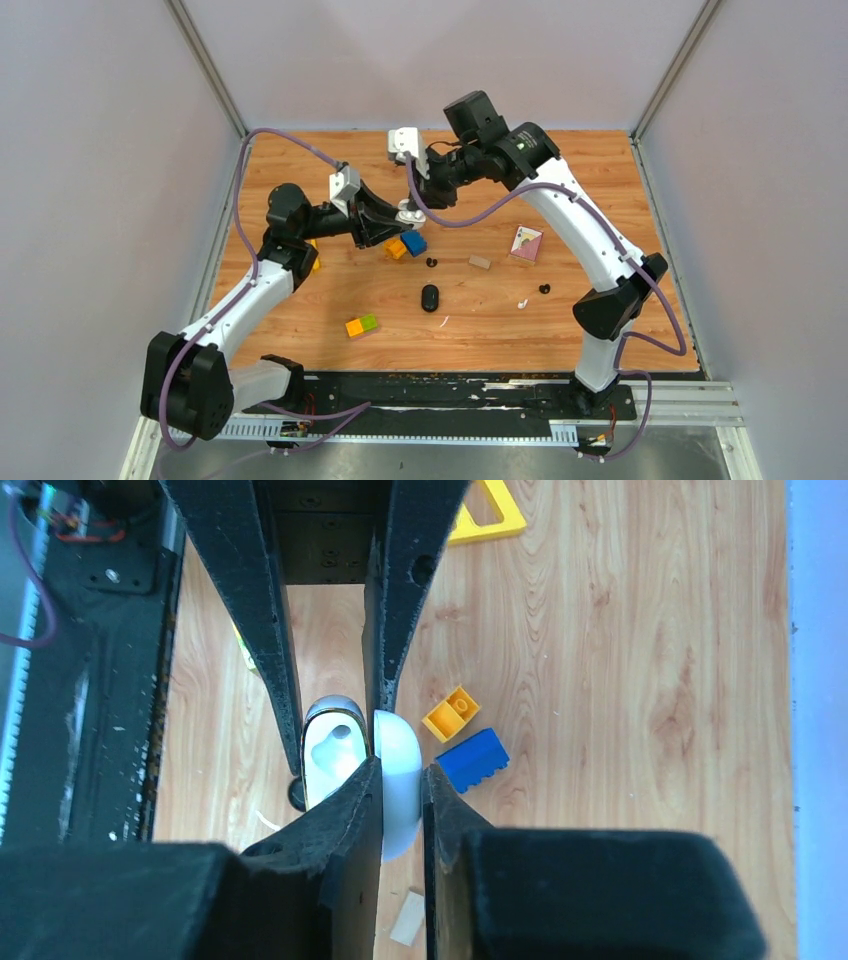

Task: Insert the wireless bluetooth earbuds into the charging case
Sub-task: Pick up the left earbud from the right side groove of the charging case.

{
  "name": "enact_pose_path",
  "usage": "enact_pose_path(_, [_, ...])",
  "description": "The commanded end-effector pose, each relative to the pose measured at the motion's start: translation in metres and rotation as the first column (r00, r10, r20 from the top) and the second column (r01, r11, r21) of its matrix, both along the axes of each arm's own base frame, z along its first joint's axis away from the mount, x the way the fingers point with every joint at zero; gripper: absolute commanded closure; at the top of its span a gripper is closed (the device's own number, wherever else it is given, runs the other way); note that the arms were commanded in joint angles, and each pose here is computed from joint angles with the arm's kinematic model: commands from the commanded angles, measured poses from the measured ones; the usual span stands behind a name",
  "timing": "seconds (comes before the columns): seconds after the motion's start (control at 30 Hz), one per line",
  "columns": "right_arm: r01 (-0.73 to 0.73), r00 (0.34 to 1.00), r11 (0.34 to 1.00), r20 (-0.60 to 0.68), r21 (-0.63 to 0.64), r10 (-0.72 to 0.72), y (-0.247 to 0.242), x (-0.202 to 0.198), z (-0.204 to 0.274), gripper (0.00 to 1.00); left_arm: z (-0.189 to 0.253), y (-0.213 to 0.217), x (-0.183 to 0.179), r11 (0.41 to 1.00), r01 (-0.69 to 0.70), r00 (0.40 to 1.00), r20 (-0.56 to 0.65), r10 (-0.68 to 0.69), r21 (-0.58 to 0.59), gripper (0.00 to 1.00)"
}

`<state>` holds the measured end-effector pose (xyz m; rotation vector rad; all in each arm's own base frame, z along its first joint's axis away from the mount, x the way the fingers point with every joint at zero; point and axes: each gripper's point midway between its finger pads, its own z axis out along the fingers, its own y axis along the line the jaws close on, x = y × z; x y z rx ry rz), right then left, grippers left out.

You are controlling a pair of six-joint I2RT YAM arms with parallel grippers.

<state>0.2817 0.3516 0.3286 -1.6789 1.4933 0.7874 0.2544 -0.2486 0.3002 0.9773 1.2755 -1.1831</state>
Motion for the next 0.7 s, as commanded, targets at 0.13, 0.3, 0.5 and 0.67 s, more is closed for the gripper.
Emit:
enact_pose_path(0.13, [-0.052,0.993,0.997,0.104,-0.06,0.058,0.002,-0.019,0.004,0.94,0.005,0.002,0.003,1.0,-0.027,0.999,0.033,0.027,0.007,0.59])
enact_pose_path(0.3, [-0.049,0.992,0.997,0.11,-0.06,0.055,0.004,-0.019,0.005,0.94,0.002,0.001,0.003,1.0,-0.012,0.999,0.043,0.011,0.017,0.73])
enact_pose_path(0.5, [0.024,0.997,0.999,0.079,-0.043,-0.021,0.005,-0.014,0.011,0.75,-0.006,0.001,0.009,0.999,-0.038,0.998,0.049,0.036,0.028,1.0])
enact_pose_path(0.67, [0.234,0.972,0.97,-0.016,0.064,-0.234,-0.007,0.004,0.049,0.51,-0.006,0.005,0.02,0.992,-0.123,0.992,0.029,0.124,-0.031,1.0])
